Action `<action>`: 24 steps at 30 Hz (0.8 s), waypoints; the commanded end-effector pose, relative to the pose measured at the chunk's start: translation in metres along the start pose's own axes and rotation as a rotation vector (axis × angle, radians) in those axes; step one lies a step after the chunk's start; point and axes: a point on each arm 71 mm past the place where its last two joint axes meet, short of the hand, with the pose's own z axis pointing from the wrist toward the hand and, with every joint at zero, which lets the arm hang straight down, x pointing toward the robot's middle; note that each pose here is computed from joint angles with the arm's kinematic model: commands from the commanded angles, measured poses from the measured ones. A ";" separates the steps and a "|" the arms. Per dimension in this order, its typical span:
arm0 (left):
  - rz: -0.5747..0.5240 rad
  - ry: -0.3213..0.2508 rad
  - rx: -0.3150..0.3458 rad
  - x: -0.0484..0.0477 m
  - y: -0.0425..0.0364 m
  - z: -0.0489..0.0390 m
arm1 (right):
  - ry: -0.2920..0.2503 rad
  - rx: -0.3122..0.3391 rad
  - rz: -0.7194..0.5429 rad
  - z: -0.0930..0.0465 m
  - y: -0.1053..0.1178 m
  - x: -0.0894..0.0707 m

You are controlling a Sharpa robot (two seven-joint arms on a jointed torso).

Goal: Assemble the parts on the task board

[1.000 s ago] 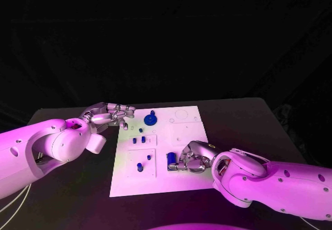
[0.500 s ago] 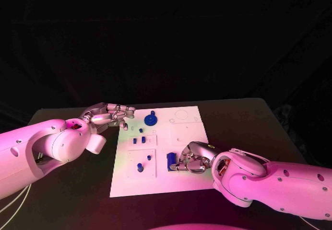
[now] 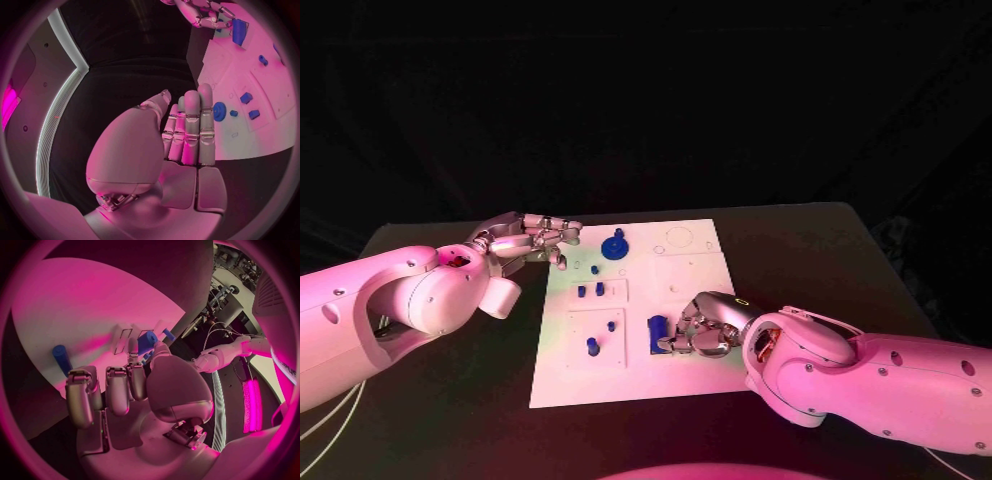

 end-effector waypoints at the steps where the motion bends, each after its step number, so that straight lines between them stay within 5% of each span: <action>1: -0.003 0.020 0.001 0.0025 -0.0005 0.0000 | 0.012 0.012 -0.027 0.001 -0.001 0.001; 24: -0.003 0.021 -0.001 0.0024 -0.0003 -0.0002 | 0.015 0.020 -0.046 0.004 -0.002 0.002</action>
